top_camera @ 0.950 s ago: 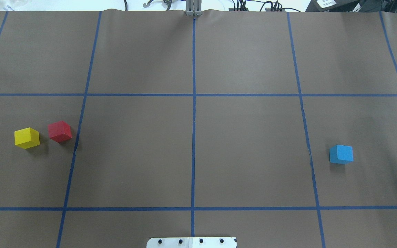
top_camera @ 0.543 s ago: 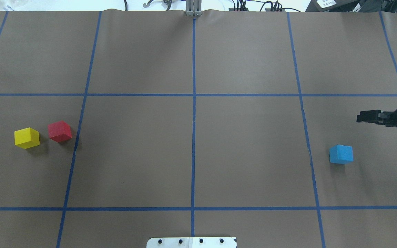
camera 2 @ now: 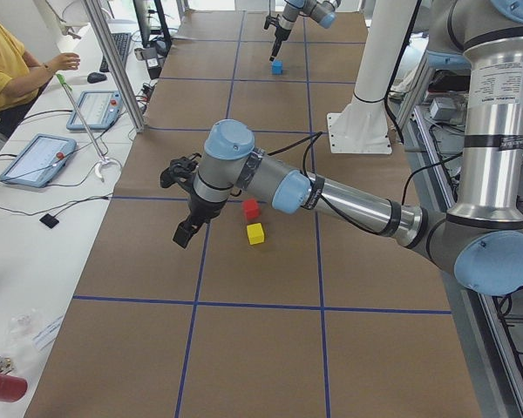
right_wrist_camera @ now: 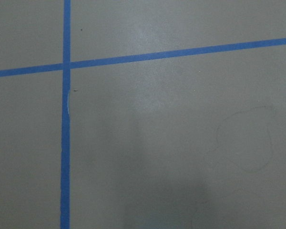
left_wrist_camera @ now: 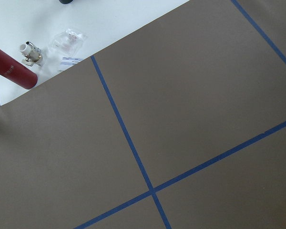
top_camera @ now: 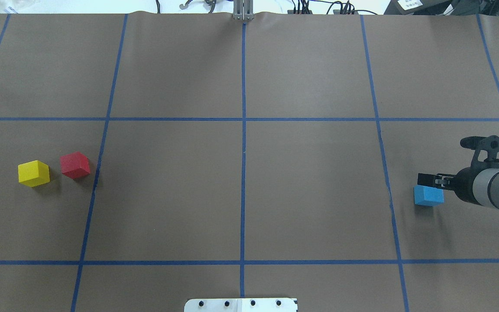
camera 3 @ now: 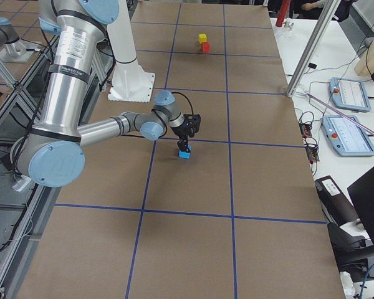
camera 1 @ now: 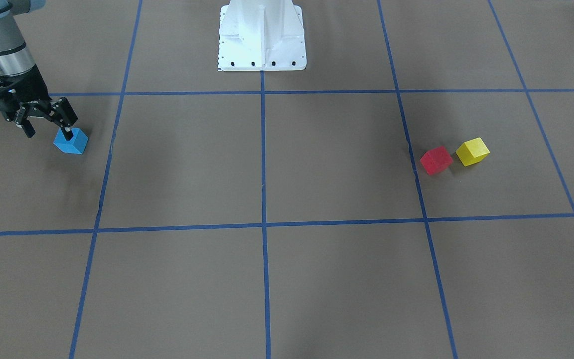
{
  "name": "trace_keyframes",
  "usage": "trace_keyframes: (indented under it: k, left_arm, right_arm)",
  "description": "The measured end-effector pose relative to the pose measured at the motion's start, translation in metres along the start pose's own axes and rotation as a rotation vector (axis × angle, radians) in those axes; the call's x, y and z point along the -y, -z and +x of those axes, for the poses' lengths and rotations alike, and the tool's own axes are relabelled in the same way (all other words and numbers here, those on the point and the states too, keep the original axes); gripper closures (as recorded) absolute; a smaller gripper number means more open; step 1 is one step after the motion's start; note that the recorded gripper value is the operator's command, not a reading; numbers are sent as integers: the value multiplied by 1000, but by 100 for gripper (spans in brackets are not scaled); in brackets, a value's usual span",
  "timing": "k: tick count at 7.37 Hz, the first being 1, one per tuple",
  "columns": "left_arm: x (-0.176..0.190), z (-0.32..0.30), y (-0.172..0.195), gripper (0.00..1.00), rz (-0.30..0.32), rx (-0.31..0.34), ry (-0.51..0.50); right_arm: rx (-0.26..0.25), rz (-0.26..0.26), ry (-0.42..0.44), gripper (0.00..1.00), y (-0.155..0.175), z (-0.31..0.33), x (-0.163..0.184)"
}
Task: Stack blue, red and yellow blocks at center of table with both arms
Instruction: 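Move the right gripper down onto the blue cube and grasp it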
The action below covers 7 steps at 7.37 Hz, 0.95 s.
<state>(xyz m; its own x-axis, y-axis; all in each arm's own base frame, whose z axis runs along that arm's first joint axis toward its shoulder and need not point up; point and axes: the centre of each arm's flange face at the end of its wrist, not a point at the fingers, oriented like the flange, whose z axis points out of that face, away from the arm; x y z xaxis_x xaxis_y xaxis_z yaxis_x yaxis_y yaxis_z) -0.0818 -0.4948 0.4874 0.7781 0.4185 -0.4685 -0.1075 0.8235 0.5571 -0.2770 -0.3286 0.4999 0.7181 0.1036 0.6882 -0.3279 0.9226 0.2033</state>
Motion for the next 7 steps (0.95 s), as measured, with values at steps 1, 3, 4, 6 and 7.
trace_keyframes:
  k: [1, 3, 4, 6, 7]
  left_arm:
    - [0, 1, 0, 0, 1, -5, 0]
    - [1, 2, 0, 0, 4, -23, 1]
    - [1, 3, 0, 0, 6, -26, 0]
    - [1, 3, 1, 0, 6, -28, 0]
    - [1, 3, 1, 0, 6, -28, 0]
  right_arm:
    - [-9, 5, 16, 0, -6, -2, -7]
    - [-24, 1, 34, 0, -21, 3, -17]
    - [-18, -1, 38, 2, -30, 7, -20]
    - [-10, -11, 48, 99, -42, 11, -29]
    - [-7, -18, 54, 100, -44, 10, -32]
